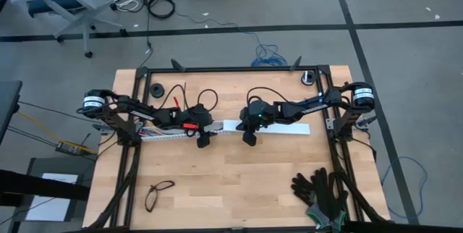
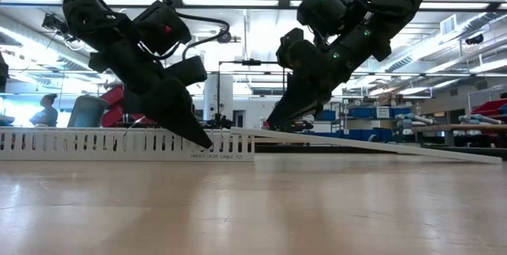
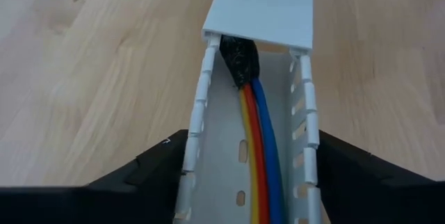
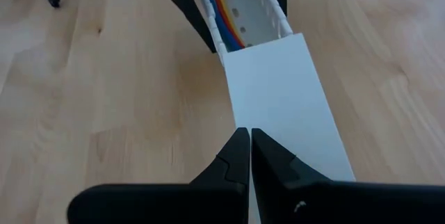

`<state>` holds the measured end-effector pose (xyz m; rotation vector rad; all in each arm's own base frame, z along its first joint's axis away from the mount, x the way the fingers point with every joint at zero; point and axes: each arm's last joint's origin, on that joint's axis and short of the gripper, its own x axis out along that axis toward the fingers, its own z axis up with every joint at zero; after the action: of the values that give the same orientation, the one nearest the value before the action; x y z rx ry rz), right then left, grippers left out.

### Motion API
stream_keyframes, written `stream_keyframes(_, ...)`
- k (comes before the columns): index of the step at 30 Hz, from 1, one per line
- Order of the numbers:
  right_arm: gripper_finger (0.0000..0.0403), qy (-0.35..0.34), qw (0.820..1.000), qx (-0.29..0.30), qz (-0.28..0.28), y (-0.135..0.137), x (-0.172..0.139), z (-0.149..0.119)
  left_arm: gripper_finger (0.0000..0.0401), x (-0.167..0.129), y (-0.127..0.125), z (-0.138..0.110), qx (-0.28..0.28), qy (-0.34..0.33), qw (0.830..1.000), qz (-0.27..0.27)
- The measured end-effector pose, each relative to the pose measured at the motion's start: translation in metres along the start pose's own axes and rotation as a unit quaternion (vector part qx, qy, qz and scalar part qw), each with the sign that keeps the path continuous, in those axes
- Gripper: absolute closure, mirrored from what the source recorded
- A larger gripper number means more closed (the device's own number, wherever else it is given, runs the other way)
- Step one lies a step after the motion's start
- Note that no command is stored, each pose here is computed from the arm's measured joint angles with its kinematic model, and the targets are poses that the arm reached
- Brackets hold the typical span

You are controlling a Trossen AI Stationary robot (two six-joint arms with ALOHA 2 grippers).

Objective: Ziptie cables
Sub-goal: Close the white cable duct using the cover

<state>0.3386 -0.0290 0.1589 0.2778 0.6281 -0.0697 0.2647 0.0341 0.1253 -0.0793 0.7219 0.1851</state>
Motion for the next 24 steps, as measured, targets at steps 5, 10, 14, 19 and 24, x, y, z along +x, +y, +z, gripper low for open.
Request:
stream_keyframes(5,0.0403,-0.003,1.0,-0.006,-0.019,-0.003,0.0,0.0,0.017,0.0,0.0,0.0,0.001,-0.001,1.0,-0.001)
stream_keyframes(10,0.0403,-0.012,0.999,-0.004,-0.03,-0.007,-0.001,0.002,0.0194,0.0,-0.001,0.0,0.001,-0.002,1.0,-0.012)
stream_keyframes(14,0.0403,-0.012,0.999,-0.003,-0.031,-0.008,-0.001,0.003,0.0197,0.0,-0.001,0.001,0.001,-0.002,1.0,-0.014)
stream_keyframes(19,0.0403,-0.003,0.999,0.004,-0.035,-0.011,0.001,0.0,0.0197,0.0,-0.001,0.001,0.001,-0.002,1.0,-0.014)
stream_keyframes(24,0.0402,0.002,1.0,0.024,-0.008,-0.018,0.019,-0.006,0.0197,0.0,-0.001,0.0,0.001,-0.002,1.0,-0.014)
